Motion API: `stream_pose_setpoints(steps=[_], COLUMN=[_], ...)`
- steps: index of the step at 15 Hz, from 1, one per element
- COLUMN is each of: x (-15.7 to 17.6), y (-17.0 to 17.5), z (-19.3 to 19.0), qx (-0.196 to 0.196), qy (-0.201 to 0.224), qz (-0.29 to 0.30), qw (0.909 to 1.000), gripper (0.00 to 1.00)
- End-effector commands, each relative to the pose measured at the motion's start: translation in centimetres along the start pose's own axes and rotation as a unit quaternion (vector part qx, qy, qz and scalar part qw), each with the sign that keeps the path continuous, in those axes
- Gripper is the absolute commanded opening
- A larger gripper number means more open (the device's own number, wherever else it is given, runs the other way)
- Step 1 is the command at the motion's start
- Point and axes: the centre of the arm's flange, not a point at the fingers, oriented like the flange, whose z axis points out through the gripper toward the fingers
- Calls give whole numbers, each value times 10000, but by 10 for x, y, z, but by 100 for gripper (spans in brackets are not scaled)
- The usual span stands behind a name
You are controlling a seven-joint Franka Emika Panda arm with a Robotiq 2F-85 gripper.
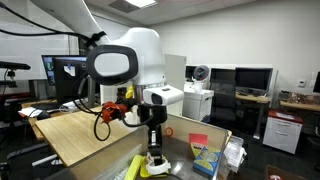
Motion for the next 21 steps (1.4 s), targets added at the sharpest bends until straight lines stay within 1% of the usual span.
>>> stream_pose_setpoints(steps=[1,2,3,5,7,8,9,10,11,14,17,18,19,20,21], x=[-64,-76,-85,-91,-92,-75,-75,-82,-85,-97,-109,-115,-117,-110,-110], y=[34,47,56,71,79,93,93,89,87,70,39,26,9,-33,-41], z=[-54,-67,-75,-87,-103,-112,-120,-138,-144,-163,-182,-188,-193,-209,-212], qx=[-427,-634,-760,-951,-1127,-1267,-1346,-1406,-1426,-1349,-1266,-1260,-1295,-1354,-1345], qy=[387,481,578,789,1056,1235,1336,1511,1588,1812,1966,2026,2086,2083,2075], qz=[41,-165,-330,-628,-1025,-1215,-1332,-1528,-1644,-2051,-2426,-2626,-2906,-3497,-3706], qw=[9983,9967,9949,9903,9827,9767,9728,9665,9630,9523,9415,9349,9248,9033,8953], gripper=[3,3,3,3,3,3,3,3,3,3,3,3,3,3,3])
